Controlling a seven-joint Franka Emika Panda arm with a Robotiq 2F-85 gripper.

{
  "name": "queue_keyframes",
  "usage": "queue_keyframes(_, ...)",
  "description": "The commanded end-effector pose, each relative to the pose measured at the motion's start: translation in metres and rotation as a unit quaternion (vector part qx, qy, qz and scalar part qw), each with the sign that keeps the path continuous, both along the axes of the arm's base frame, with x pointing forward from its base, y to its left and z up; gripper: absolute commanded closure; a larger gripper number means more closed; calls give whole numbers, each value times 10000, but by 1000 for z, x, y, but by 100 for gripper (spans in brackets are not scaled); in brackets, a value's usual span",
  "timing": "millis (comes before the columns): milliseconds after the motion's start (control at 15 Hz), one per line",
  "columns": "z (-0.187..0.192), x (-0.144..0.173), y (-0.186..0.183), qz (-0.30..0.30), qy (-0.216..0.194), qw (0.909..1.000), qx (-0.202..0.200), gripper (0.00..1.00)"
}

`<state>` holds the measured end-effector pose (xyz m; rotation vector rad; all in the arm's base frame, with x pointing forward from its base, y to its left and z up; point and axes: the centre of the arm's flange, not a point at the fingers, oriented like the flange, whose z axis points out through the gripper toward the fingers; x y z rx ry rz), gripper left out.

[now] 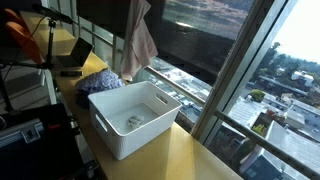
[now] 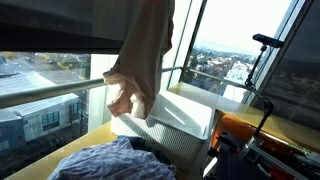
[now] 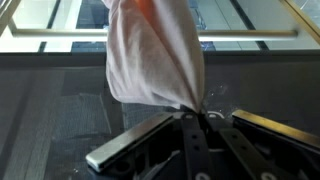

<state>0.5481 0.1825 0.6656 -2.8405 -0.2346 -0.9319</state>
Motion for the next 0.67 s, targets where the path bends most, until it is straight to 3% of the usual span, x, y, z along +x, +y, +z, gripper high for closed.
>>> queue_keyframes(0, 58, -16, -28, -111, -305, 9995, 31, 99)
queue_keyframes(200, 24, -12, -54, -377, -135, 9992, -41, 99)
queue_keyframes(600, -123, 1, -154, -1182, 868, 9888, -261, 99)
